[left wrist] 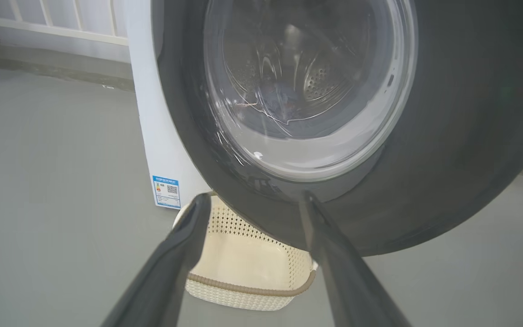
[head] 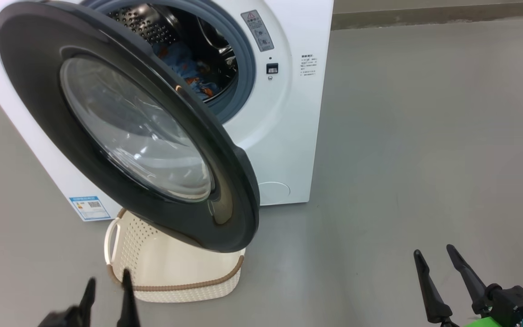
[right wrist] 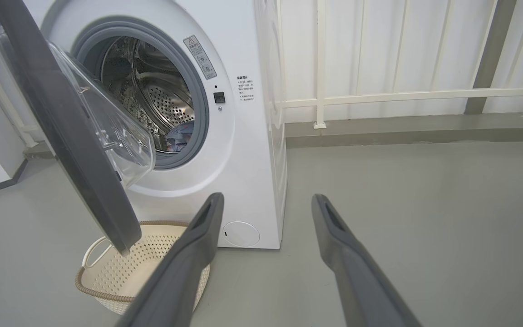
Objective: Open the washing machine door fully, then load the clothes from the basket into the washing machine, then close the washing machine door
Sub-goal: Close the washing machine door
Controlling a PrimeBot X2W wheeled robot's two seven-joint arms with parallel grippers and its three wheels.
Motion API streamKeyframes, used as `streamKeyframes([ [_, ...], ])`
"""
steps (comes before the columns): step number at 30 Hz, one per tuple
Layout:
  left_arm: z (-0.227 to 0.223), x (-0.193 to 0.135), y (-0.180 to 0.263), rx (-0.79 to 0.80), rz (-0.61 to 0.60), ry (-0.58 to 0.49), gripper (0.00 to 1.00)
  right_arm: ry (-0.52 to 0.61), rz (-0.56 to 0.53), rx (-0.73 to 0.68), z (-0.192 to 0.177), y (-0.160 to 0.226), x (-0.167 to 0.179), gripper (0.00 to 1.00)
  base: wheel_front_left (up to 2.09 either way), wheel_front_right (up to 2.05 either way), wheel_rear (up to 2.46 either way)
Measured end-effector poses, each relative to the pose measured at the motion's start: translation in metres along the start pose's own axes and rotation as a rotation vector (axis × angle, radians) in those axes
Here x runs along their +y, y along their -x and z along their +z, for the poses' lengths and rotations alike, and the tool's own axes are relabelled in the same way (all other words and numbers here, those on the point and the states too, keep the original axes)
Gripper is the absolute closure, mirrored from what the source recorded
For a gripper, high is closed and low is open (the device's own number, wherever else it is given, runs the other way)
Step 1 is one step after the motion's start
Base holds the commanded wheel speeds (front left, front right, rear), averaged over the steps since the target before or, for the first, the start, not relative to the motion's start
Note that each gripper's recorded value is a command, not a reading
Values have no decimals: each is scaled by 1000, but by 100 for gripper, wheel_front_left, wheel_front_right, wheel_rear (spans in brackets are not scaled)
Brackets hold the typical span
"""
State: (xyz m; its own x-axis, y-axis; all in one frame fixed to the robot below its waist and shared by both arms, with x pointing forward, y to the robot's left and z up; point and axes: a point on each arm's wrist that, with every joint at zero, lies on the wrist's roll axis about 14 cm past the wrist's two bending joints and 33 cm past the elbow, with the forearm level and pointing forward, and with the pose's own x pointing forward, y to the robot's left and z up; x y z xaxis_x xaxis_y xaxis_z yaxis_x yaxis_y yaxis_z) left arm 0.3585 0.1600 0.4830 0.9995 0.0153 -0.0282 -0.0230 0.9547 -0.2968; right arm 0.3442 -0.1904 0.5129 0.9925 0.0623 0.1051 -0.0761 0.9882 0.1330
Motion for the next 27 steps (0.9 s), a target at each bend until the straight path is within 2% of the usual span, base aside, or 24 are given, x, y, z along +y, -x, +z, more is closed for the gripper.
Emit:
streamKeyframes([
  [6,-4,19,15,-2,53,-3,0,15,-3,-8,2,-2,0,0,0,0,0],
  [15,4,28,19,-32,64,-35,0,46,-2,18,-6,-3,0,0,0,0,0],
  [16,5,28,19,-32,58,-40,0,52,-1,21,-6,-3,0,11,0,0,0],
  [17,5,28,19,-33,56,-41,0,54,1,22,-7,-4,0,11,0,0,0],
  [18,5,28,19,-34,56,-44,0,61,6,22,-7,-4,2,100,0,0,0],
  [27,5,26,19,-33,47,-40,0,51,0,21,-7,-3,2,100,0,0,0],
])
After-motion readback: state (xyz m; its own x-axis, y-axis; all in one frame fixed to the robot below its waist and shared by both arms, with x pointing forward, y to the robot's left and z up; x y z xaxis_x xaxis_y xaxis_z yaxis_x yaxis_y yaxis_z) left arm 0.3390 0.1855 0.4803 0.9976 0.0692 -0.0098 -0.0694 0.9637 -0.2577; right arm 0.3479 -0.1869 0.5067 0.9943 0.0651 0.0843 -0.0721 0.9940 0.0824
